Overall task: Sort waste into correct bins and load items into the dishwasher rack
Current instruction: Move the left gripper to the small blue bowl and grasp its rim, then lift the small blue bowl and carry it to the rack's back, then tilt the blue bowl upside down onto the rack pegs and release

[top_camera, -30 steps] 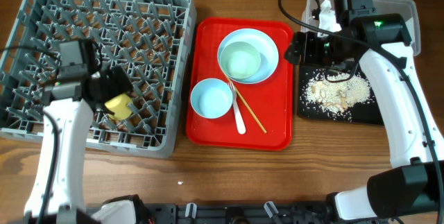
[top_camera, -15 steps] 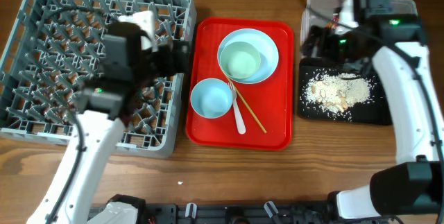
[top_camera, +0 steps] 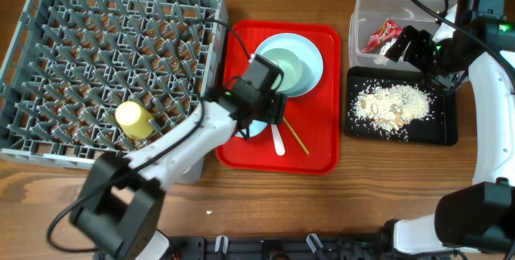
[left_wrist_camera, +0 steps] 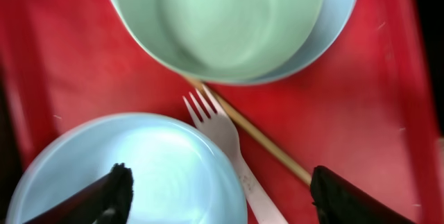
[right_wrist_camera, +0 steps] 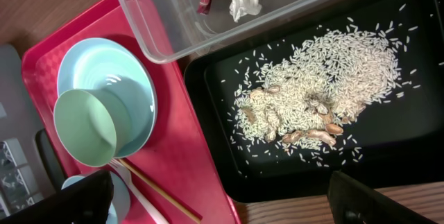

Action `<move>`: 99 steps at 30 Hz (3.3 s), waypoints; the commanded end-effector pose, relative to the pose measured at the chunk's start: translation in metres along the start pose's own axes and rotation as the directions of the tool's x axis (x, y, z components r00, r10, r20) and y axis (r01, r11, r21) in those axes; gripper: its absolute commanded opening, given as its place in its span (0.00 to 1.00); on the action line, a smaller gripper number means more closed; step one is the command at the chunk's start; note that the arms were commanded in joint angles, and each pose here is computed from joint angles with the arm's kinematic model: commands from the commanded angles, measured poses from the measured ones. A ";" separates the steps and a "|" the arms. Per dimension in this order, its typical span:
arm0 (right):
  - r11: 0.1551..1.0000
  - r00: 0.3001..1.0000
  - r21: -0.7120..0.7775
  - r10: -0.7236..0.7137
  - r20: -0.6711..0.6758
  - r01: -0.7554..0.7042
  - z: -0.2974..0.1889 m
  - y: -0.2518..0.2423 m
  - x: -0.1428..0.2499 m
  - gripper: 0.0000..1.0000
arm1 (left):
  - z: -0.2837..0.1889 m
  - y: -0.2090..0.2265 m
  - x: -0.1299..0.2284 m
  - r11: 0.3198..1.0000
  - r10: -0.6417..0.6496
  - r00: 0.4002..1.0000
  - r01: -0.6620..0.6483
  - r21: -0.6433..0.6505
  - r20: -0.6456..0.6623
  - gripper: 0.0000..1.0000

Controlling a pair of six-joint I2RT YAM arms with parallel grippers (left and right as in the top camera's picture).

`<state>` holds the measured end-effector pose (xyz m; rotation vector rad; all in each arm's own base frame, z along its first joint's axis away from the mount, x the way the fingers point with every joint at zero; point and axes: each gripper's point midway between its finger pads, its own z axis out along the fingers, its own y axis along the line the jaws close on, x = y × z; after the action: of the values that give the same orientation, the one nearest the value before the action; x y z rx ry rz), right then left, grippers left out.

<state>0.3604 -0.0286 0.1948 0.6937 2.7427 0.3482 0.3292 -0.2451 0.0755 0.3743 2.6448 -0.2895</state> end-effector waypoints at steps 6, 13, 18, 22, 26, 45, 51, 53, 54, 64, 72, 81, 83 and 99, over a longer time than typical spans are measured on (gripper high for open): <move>1.000 1.000 -0.014 -0.008 0.005 0.008 -0.006 0.003 0.001 1.00 | 0.035 0.008 0.028 0.992 0.047 0.994 -0.058 -0.110 -0.094 0.51; 1.000 1.000 -0.013 -0.007 0.002 0.007 -0.005 0.002 0.002 1.00 | 0.044 0.013 0.043 0.990 0.040 0.988 -0.060 -0.130 -0.151 0.36; 1.000 1.000 -0.013 -0.007 0.002 0.007 -0.005 0.002 0.002 1.00 | 0.045 0.011 0.045 0.989 0.045 0.987 -0.065 -0.129 -0.155 0.24; 1.000 1.000 -0.013 -0.007 0.002 0.007 -0.005 0.002 0.002 0.99 | 0.045 0.011 0.044 0.990 0.045 0.987 -0.065 -0.129 -0.153 0.08; 1.000 1.000 -0.013 -0.007 0.002 0.007 -0.005 0.002 0.002 1.00 | 0.040 0.009 0.040 0.991 0.045 0.989 -0.062 -0.122 -0.138 0.04; 1.000 1.000 -0.013 -0.011 0.002 0.011 -0.006 0.002 0.002 1.00 | -0.134 0.026 -0.102 0.953 -0.064 0.950 -0.033 0.301 0.305 0.04; 1.000 1.000 -0.013 -0.011 0.002 0.011 -0.005 0.002 0.002 1.00 | -0.169 0.099 -0.126 0.879 -0.238 0.899 0.038 0.475 0.368 0.04; 1.000 1.000 -0.013 -0.010 0.003 0.010 -0.005 0.002 0.002 0.99 | -0.185 0.123 -0.137 0.847 -0.300 0.863 0.045 0.530 0.407 0.04; 1.000 1.000 -0.013 -0.010 0.003 0.010 -0.006 0.002 0.002 1.00 | -0.193 0.130 -0.141 0.829 -0.308 0.850 0.020 0.559 0.427 0.04; 1.000 1.000 -0.014 -0.010 0.003 0.011 -0.005 0.003 0.002 1.00 | -0.187 0.199 -0.154 0.548 -0.432 0.835 -0.057 0.835 0.340 0.04; 1.000 1.000 -0.013 -0.010 0.002 0.010 -0.005 0.002 0.002 1.00 | -0.119 0.241 -0.132 0.411 -0.540 0.834 0.143 0.901 0.114 0.04; 1.000 1.000 -0.012 -0.007 0.000 0.007 -0.005 0.002 0.002 1.00 | -0.106 0.259 -0.128 0.420 -0.577 0.809 0.176 0.890 0.113 0.04; 1.000 1.000 -0.013 -0.006 -0.001 0.006 -0.005 0.002 0.003 1.00 | -0.106 0.264 -0.127 0.434 -0.579 0.805 0.167 0.885 0.132 0.04; 1.000 1.000 -0.012 -0.006 -0.004 0.005 -0.005 0.002 0.003 1.00 | -0.083 0.288 -0.121 0.471 -0.669 0.734 0.292 0.833 0.121 0.04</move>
<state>0.3578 -0.0276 0.1940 0.6975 2.7535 0.3535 0.4808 0.0125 0.1772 -0.1836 1.9378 -1.6462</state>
